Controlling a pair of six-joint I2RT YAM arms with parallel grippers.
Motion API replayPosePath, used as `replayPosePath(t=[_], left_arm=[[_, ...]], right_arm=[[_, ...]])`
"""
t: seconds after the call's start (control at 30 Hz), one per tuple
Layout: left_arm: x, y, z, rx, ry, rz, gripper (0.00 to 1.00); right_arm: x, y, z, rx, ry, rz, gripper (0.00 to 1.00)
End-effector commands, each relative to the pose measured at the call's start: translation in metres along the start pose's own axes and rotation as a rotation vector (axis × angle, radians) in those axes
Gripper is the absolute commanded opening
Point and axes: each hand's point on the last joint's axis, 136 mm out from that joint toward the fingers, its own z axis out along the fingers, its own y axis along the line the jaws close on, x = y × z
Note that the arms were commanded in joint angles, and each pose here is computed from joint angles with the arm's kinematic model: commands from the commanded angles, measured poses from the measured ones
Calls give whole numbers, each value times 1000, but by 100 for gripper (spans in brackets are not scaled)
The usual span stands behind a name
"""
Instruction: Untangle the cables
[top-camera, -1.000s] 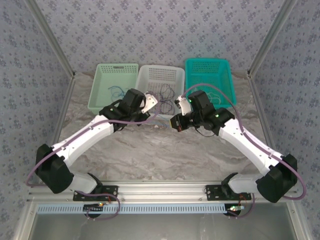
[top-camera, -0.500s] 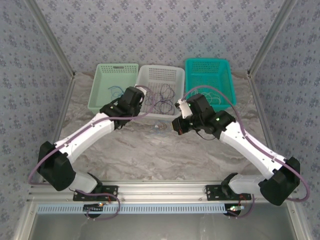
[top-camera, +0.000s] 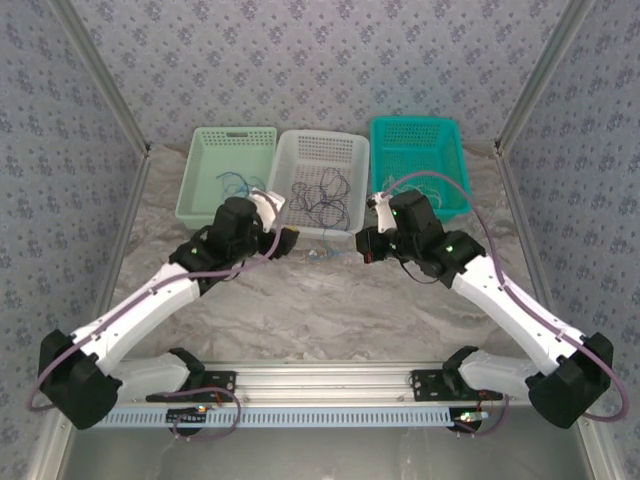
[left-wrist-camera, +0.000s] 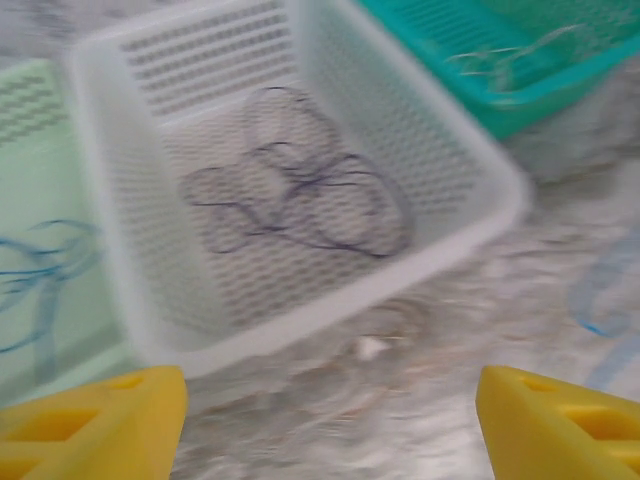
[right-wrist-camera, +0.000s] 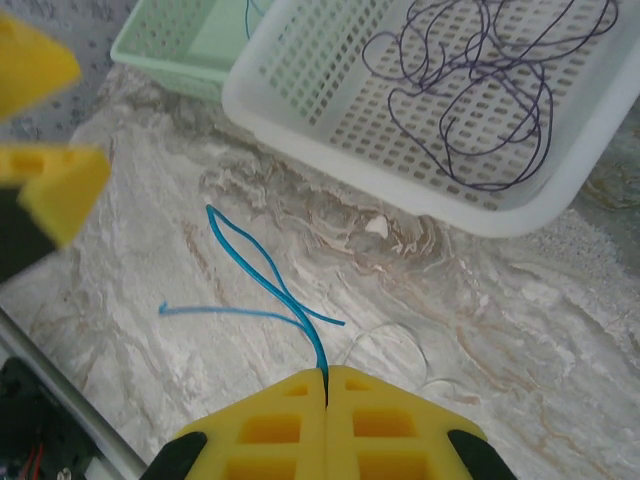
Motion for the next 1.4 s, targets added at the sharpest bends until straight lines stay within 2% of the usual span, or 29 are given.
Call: replayPosePath(t=[0.0, 0.13, 0.23, 0.37, 0.53, 0.77, 0.93, 1.0, 1.13, 1.23, 1.3, 1.37], left_arm=[[-15, -47, -13, 288, -110, -102, 76], [-1, -61, -14, 384, -104, -154, 77], [4, -66, -9, 407, -89, -174, 78], [3, -62, -4, 365, -93, -164, 81], [-5, -42, -7, 239, -136, -147, 85], [0, -41, -1, 225, -104, -132, 85], [-5, -41, 5, 228, -124, -143, 82], [-8, -42, 7, 233, -139, -150, 76], [-14, -45, 10, 253, -160, -159, 55], [-19, -47, 9, 267, -183, -164, 37], [-22, -49, 7, 277, -197, -157, 19], [-22, -51, 5, 285, -192, -149, 8]], right_arm=[[-25, 3, -9, -9, -118, 26, 0], [-30, 9, -9, -50, -138, 46, 0], [-33, 13, -8, -76, -150, 57, 0], [-32, 17, -7, -99, -145, 61, 0], [-30, 18, -10, -103, -141, 60, 0], [-32, 26, -10, -147, -142, 67, 0], [-31, 33, -8, -182, -134, 64, 0], [-28, 35, -7, -195, -125, 62, 0], [-26, 36, -5, -206, -126, 69, 0], [-23, 37, -4, -220, -118, 74, 0], [-19, 35, -1, -216, -109, 77, 0], [-17, 32, 1, -206, -110, 84, 0]])
